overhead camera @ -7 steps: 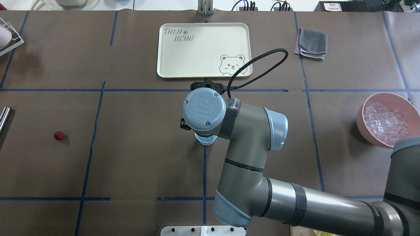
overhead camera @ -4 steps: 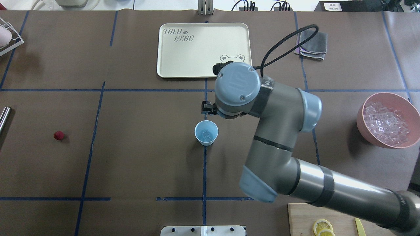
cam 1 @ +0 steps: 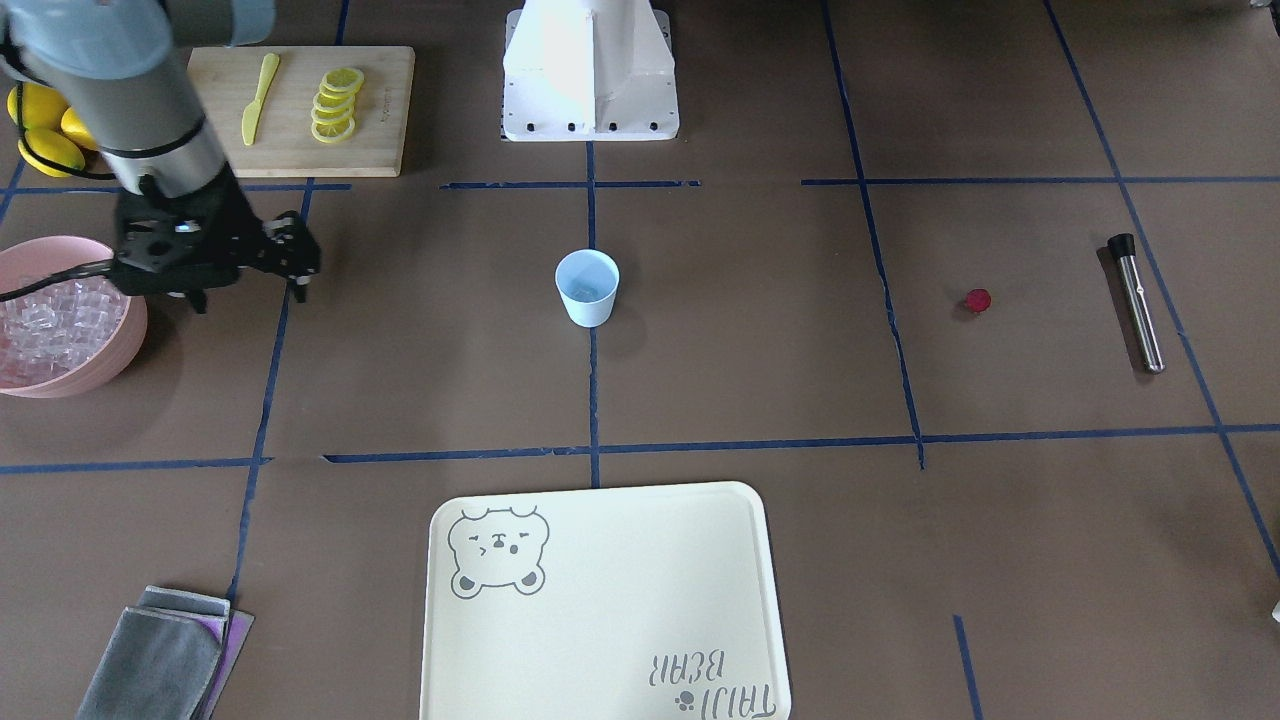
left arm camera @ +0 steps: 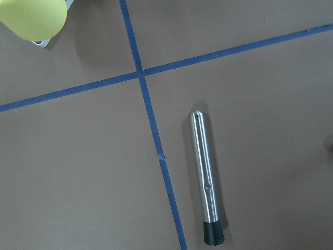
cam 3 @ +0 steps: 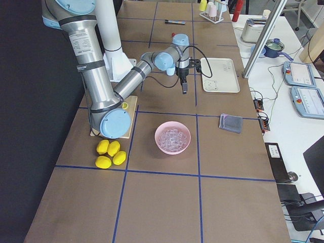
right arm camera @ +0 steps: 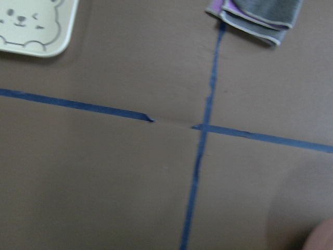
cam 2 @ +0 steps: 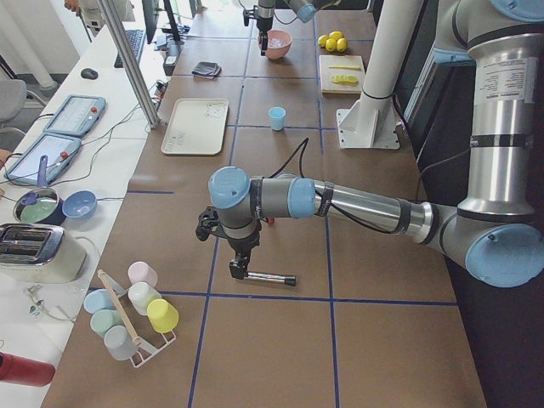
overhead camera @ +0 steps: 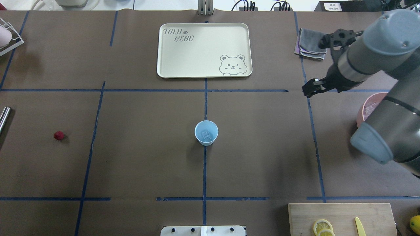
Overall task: Mash ice and strawberries in cup
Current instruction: 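Move the right gripper back over the pink bowl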
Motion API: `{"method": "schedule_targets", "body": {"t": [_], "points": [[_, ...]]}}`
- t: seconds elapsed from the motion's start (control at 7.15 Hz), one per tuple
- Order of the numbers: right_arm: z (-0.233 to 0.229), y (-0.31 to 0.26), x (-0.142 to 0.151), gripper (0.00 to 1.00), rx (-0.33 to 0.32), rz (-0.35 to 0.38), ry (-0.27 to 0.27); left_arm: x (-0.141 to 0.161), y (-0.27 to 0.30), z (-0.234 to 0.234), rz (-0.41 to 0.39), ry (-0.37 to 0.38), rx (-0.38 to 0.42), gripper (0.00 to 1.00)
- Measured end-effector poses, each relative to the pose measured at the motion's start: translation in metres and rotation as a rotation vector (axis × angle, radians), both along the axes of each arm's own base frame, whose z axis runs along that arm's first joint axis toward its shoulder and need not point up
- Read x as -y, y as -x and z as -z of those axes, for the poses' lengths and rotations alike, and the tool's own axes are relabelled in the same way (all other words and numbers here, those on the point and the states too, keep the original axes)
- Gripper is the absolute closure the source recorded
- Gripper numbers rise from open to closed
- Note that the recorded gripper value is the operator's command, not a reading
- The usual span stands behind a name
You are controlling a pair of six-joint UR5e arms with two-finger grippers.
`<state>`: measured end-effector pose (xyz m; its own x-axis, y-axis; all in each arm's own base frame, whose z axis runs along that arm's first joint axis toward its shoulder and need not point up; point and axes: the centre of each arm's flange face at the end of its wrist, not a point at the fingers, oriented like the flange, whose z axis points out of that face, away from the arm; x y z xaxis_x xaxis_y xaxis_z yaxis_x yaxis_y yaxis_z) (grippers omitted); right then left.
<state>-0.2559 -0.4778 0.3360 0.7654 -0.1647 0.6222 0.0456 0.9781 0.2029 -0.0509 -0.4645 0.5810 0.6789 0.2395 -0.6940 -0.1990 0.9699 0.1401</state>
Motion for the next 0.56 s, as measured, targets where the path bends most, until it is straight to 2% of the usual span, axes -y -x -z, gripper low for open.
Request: {"method": "schedule_targets", "body": {"t": [0.28, 0.56], "points": [[-0.064, -0.087, -0.002, 0.0, -0.005, 0.089, 0.004, 0.0, 0.0, 0.0, 0.0, -0.001, 0.0, 0.0], [-0.11, -0.127, -0.018, 0.0, -0.004, 0.145, 0.017, -0.001, 0.0, 0.0, 0.0, 0.0, 0.0, 0.0]]}}
